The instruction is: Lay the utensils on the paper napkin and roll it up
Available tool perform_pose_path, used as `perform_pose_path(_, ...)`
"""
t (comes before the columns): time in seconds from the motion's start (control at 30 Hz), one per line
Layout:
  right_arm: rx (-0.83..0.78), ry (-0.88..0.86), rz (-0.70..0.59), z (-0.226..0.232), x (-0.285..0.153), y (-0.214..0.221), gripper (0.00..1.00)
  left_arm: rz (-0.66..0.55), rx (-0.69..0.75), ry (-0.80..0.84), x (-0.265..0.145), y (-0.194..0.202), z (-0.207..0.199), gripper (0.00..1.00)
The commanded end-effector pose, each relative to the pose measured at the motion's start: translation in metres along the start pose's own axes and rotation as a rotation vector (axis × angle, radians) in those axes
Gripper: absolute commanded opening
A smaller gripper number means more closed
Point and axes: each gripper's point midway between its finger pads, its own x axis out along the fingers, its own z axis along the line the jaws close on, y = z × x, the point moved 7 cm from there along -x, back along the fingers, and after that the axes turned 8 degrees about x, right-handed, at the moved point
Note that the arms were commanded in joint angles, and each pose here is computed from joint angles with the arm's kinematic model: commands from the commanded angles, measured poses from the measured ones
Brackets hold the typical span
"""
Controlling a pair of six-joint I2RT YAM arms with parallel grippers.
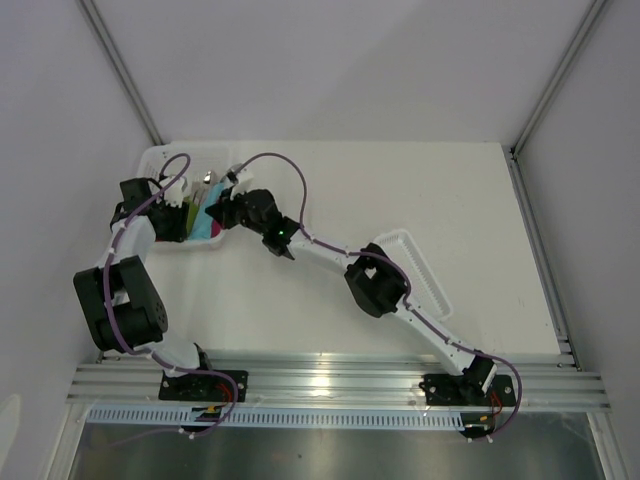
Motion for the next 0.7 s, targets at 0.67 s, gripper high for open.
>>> perform_pose_path(0.67,-0.087,0.175,0.073,-0.016,0.000,0.029,0.00,0.002,0.033,-0.018,0.001,-0.003,0.006,0.49)
